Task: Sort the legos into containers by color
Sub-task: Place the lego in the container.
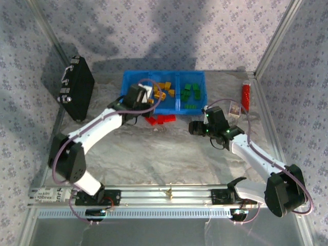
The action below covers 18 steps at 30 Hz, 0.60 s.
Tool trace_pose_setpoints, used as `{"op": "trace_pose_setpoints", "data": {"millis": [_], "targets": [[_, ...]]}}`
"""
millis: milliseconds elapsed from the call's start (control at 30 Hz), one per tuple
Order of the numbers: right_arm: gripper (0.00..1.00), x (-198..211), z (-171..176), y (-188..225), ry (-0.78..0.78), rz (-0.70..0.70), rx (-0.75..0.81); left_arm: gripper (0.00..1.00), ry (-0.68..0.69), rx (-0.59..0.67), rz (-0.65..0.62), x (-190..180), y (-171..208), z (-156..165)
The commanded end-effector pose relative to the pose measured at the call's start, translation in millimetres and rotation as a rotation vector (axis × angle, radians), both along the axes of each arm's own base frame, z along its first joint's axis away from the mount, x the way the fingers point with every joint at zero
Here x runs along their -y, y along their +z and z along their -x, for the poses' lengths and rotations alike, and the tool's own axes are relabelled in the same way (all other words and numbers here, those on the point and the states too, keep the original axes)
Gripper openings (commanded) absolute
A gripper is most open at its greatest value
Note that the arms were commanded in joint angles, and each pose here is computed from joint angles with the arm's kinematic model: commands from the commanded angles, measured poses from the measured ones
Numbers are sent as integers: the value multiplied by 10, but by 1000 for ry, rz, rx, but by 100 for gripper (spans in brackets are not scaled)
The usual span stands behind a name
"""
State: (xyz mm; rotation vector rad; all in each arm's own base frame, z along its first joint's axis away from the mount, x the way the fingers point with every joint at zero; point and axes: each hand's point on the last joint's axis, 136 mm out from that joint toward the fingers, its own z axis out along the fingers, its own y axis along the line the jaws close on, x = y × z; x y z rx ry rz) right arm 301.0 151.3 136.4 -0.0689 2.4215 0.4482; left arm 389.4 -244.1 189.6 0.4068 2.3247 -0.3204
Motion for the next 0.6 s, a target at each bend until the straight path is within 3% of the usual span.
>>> {"op": "trace_pose_setpoints", "data": {"millis": [0, 67, 100, 133, 167, 333, 567], "targets": [[76, -18, 4, 85, -7, -22, 10, 29, -4, -44, -32, 204, -11, -273], [76, -5, 37, 96, -8, -17, 12, 32, 13, -56, -61, 316, 6, -515], [76, 10, 56, 107, -10, -14, 13, 50, 27, -60, -78, 360, 15, -643], [76, 27, 75, 119, -13, -11, 16, 81, 55, -80, -103, 360, -7, -733], [76, 47, 99, 124, -15, -8, 16, 87, 86, -93, -125, 347, -16, -796], [77, 147, 216, 94, -26, 8, 20, 95, 112, -86, -94, 369, -88, -641], [77, -34, 180, -120, 51, 2, -30, 93, 137, -49, 22, 29, -196, 92]]}}
